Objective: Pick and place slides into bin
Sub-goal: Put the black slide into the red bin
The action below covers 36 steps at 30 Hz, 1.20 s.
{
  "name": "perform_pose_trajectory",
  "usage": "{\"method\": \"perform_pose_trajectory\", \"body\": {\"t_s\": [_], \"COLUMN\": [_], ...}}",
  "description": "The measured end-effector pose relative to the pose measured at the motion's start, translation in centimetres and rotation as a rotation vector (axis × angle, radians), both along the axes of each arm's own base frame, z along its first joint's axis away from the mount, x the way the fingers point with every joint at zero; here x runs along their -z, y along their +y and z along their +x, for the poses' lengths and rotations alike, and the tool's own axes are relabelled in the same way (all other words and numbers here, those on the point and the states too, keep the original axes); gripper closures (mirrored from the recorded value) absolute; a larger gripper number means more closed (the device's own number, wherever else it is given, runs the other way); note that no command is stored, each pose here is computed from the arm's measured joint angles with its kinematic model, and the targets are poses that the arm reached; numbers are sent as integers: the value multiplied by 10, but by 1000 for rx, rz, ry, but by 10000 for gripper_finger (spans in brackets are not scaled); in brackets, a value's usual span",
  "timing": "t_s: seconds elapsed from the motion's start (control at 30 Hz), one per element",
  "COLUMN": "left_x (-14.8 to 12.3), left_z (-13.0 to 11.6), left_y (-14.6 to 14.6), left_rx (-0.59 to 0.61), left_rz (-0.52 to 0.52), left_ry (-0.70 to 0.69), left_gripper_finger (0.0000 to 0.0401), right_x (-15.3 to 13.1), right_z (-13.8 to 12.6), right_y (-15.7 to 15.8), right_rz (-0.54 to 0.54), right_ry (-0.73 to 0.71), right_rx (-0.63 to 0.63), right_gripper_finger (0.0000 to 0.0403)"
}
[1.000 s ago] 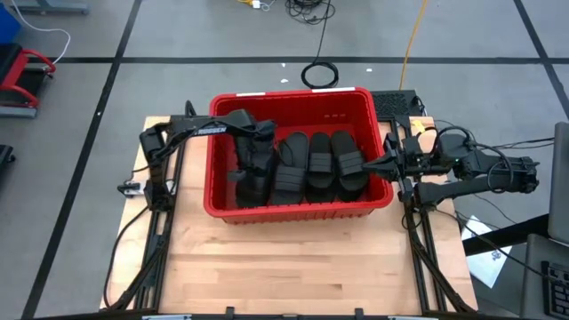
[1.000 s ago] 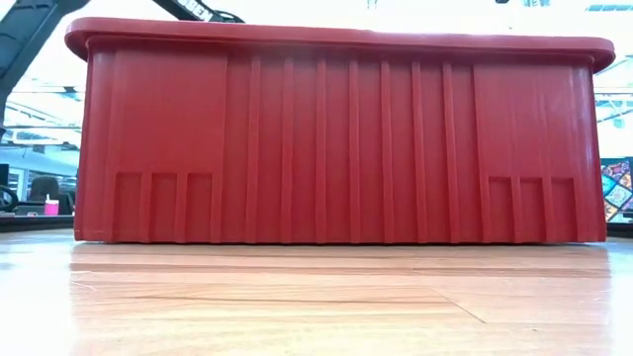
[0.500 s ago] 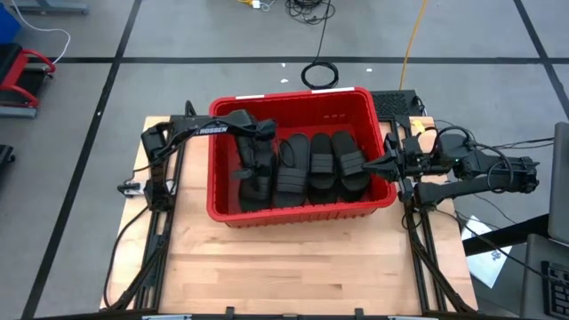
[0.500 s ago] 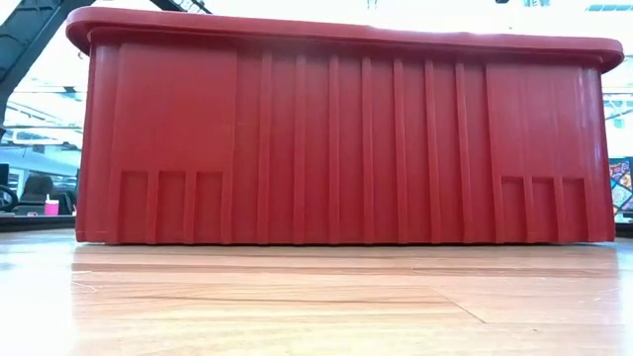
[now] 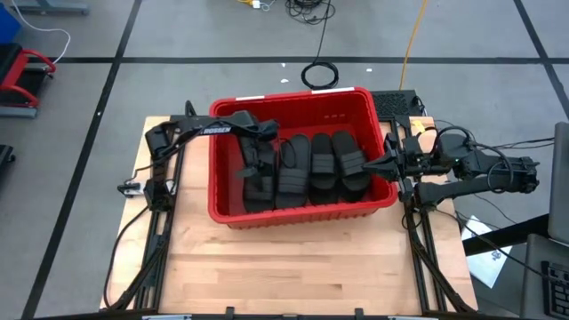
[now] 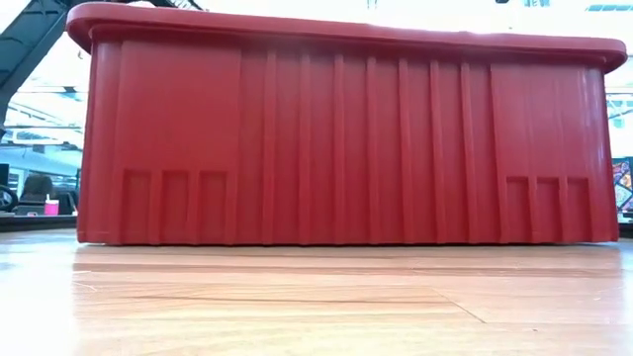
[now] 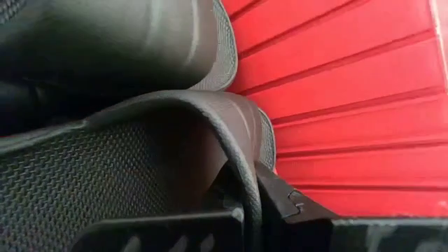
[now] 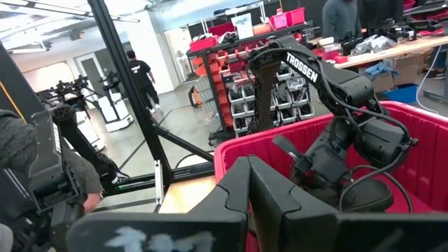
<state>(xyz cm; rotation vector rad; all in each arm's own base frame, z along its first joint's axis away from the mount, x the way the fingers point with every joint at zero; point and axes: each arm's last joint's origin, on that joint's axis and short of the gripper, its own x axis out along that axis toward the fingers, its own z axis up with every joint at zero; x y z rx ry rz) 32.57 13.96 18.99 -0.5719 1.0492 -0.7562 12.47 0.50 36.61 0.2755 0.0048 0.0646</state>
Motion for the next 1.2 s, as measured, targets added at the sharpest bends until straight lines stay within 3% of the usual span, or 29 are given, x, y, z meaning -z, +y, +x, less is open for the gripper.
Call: {"method": "perform_pose_trajectory", "body": {"t_s": [0.47,0.97,1.2], "left_x": [9,8,-24], "left_z": [3,1,-6], "left_y": [1,0,-2], "left_rx": [-4,-6,14], "left_rz": [-16,23,174], "left_ry": [21,67,-41], "left_gripper_finger": [378,227,202], "right_x": [0,0,1], "right_z": [0,0,0], "right_y": [0,0,0], "right_rz": [0,0,0], "right_ry": [1,1,5], "right_rx": [0,0,0], "right_gripper_finger": [403,403,403]}}
